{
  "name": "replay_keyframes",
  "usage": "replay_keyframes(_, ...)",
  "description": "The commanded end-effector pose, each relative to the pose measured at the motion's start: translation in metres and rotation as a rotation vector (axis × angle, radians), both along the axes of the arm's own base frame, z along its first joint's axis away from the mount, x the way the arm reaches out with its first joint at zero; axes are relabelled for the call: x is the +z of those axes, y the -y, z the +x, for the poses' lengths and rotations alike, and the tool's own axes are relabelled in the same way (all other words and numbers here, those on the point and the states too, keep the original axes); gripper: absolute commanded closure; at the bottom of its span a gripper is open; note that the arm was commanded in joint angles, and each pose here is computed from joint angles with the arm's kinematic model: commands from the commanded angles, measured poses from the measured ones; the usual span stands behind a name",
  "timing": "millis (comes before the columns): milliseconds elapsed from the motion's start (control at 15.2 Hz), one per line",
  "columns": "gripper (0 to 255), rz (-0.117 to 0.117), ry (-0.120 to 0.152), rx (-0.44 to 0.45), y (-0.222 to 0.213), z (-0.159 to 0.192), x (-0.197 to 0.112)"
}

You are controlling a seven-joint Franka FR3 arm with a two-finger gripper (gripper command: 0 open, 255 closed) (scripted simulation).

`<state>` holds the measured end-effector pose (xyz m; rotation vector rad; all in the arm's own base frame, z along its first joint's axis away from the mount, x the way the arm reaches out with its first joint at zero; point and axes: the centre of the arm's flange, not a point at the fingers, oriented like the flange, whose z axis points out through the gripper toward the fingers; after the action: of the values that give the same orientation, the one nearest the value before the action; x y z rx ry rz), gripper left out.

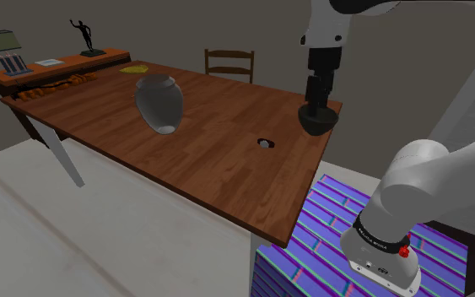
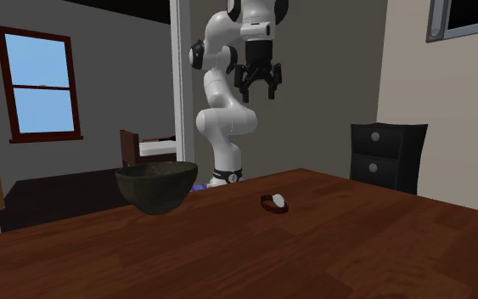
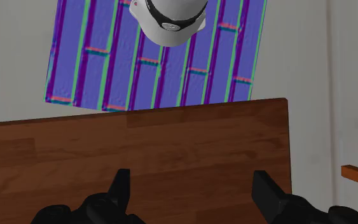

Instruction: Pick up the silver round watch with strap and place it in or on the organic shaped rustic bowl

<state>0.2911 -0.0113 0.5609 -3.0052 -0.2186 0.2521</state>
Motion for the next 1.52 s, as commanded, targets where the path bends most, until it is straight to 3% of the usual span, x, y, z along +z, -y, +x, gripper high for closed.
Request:
replay_keyframes(0,0,0.0,0.0,0.0,0.0,0.0,0.0)
replay_keyframes(1320,0,-0.079,0.024,0.135,0.031,0.197,-0.165)
replay_keyframes(1452,0,-0.081,0.025,0.138,0.031,0.202,-0.174)
